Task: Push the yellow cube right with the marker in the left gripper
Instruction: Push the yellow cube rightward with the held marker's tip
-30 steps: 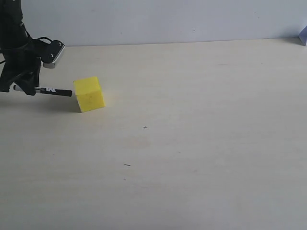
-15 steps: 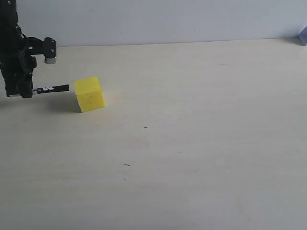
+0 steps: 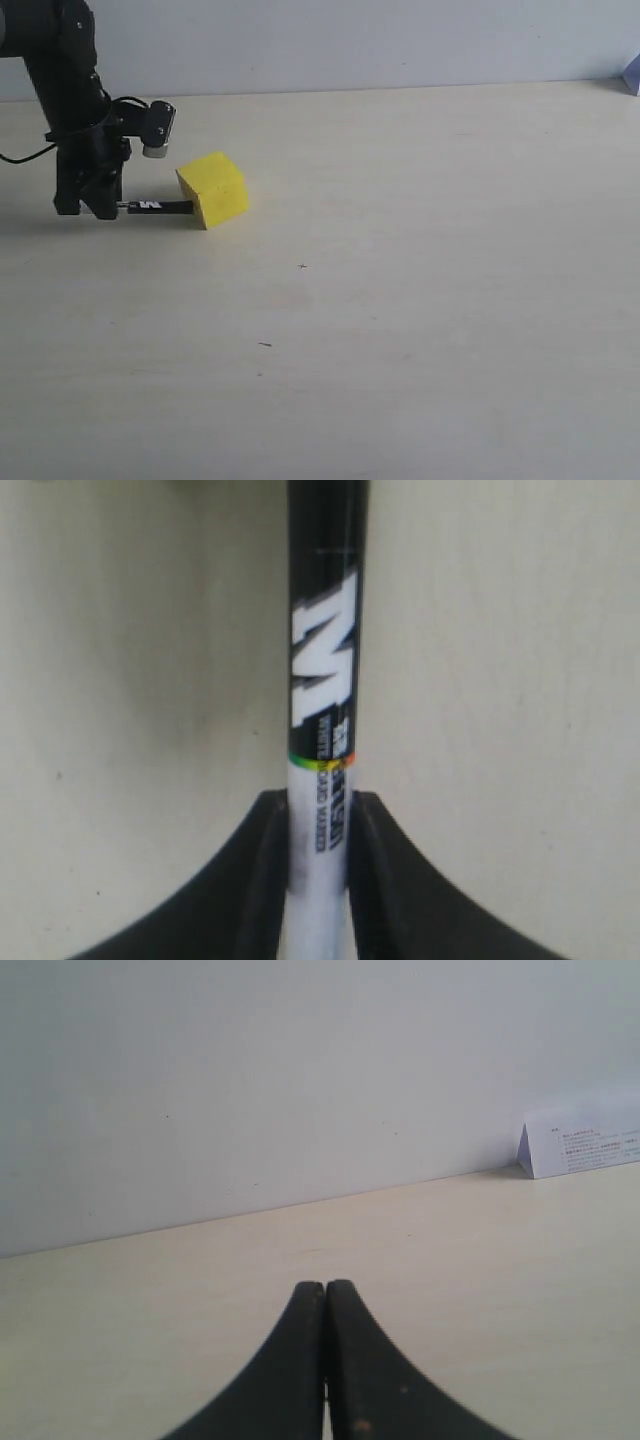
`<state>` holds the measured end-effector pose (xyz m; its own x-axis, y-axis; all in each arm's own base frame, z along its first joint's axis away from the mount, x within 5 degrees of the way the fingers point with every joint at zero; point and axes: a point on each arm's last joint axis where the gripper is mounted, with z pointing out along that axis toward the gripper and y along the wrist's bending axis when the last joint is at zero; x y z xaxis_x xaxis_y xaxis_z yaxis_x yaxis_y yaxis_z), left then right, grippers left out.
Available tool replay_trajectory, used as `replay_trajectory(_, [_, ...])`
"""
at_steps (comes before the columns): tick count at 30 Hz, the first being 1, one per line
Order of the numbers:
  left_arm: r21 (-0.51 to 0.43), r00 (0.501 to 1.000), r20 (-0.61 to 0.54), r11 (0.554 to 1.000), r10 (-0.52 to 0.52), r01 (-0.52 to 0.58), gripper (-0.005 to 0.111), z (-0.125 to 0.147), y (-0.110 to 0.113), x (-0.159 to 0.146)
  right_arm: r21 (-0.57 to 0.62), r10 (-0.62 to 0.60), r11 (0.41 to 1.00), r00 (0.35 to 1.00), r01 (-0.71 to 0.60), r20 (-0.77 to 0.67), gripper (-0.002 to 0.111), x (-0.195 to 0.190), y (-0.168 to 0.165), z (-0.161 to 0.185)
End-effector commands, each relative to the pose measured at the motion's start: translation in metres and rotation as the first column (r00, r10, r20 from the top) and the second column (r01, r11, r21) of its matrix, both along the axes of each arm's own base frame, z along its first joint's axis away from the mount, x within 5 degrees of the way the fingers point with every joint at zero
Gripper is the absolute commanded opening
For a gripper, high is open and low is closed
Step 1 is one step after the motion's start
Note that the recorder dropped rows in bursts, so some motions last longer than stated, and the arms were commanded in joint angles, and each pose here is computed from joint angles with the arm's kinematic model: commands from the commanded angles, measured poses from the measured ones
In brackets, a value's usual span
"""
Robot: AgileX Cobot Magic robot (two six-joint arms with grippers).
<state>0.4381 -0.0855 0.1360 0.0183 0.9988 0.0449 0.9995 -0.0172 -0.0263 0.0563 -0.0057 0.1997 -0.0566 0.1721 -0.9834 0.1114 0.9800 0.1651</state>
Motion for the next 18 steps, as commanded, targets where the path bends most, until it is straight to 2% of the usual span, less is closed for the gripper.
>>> replay_trajectory(1, [0.013, 0.99, -0.046, 0.991, 0.134, -0.133, 0.0, 0.0, 0.019, -0.001, -0.005, -0.003, 1.0, 1.0, 0.003, 0.011, 0.0, 0.0, 0.0, 0.0])
replay_trajectory(3, [0.019, 0.98, -0.042, 0.981, 0.194, -0.194, 0.0, 0.0, 0.028, 0.0, -0.005, -0.003, 1.0, 1.0, 0.003, 0.011, 0.0, 0.0, 0.0, 0.0])
replay_trajectory(6, [0.02, 0.978, -0.041, 0.979, 0.203, -0.202, 0.0, 0.0, 0.027, 0.0, -0.005, -0.003, 1.0, 1.0, 0.003, 0.011, 0.0, 0.0, 0.0, 0.0])
replay_trajectory(9, [-0.009, 0.981, -0.03, 0.981, 0.194, -0.194, 0.0, 0.0, 0.015, 0.0, -0.005, -0.003, 1.0, 1.0, 0.003, 0.011, 0.0, 0.0, 0.0, 0.0])
replay_trajectory(14, [-0.133, 0.979, 0.107, 0.978, 0.176, -0.161, 0.0, 0.0, -0.019, 0.009, -0.005, -0.003, 1.0, 1.0, 0.003, 0.011, 0.0, 0.0, 0.0, 0.0])
replay_trajectory(18, [-0.145, 0.973, 0.161, 0.979, 0.166, -0.143, 0.0, 0.001, -0.024, 0.013, -0.005, -0.003, 1.0, 1.0, 0.003, 0.011, 0.0, 0.0, 0.0, 0.0])
